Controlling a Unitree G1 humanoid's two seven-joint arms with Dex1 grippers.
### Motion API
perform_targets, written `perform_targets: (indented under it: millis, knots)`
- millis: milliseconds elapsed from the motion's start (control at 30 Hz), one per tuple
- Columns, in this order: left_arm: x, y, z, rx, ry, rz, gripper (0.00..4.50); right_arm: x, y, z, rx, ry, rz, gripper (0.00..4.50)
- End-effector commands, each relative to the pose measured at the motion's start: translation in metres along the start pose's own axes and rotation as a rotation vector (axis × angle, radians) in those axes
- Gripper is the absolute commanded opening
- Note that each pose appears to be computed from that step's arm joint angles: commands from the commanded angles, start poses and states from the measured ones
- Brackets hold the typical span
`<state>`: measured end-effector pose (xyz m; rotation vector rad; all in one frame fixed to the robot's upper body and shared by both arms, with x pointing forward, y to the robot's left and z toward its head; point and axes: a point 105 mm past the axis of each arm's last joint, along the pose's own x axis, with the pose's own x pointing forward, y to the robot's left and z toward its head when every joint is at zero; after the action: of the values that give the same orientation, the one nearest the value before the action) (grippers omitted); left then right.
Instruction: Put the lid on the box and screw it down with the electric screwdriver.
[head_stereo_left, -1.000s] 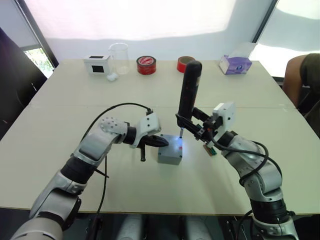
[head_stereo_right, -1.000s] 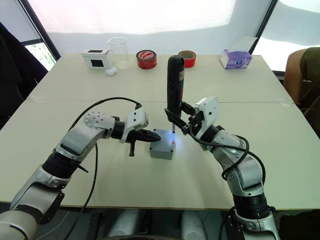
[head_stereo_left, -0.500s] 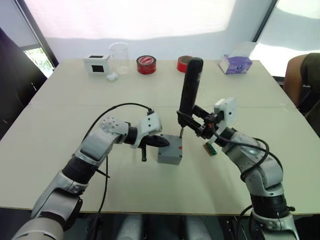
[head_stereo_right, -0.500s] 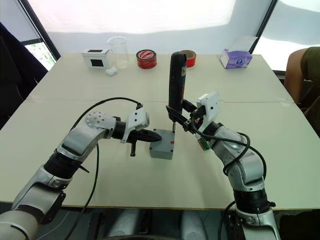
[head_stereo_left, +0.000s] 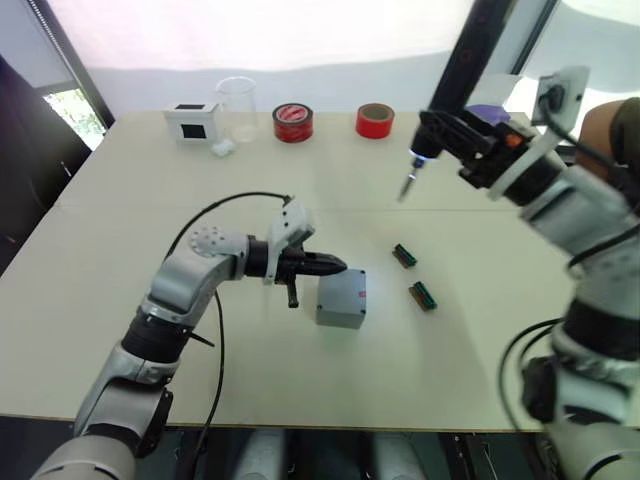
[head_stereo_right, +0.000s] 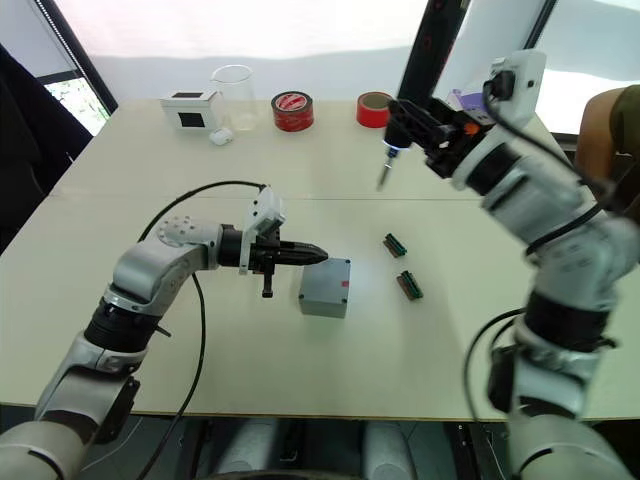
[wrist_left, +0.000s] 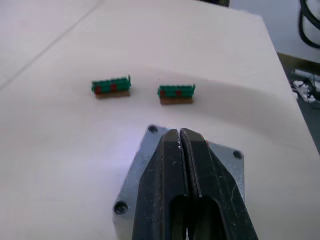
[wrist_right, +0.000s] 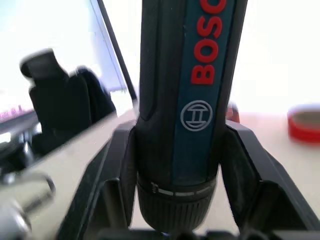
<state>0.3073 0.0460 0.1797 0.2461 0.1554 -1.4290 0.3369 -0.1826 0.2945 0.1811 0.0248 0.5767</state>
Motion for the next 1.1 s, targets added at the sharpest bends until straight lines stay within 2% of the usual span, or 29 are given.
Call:
perform_targets:
  millis: [33,133,233,367,567,800,1100]
  knots:
    - [-0.001,-0.02,0.02,0.111,0.006,-0.113,0.0,-0.022,-0.031,-0.023,0.007,0.247,-0.149,1.77]
    - [-0.004,-0.043,0.027,0.183,0.031,-0.226,0.0,-0.052,-0.054,-0.054,0.133,0.464,-0.229,1.77]
    - [-0.005,-0.052,0.028,0.202,0.044,-0.263,0.0,-0.071,-0.06,-0.075,0.221,0.576,-0.236,1.77]
    - [-0.003,-0.055,0.014,0.213,0.099,-0.274,0.0,-0.095,-0.067,-0.108,0.301,0.731,-0.277,1.77]
    - [-0.002,-0.048,-0.007,0.289,0.202,-0.236,0.0,-0.099,-0.073,-0.121,0.354,0.79,-0.314,1.77]
    - [0.001,-0.053,-0.003,0.294,0.17,-0.224,0.0,-0.102,-0.083,-0.135,0.394,0.851,-0.375,1.77]
    - [-0.001,-0.049,-0.002,0.288,0.166,-0.197,0.0,-0.092,-0.086,-0.142,0.393,0.857,-0.395,1.77]
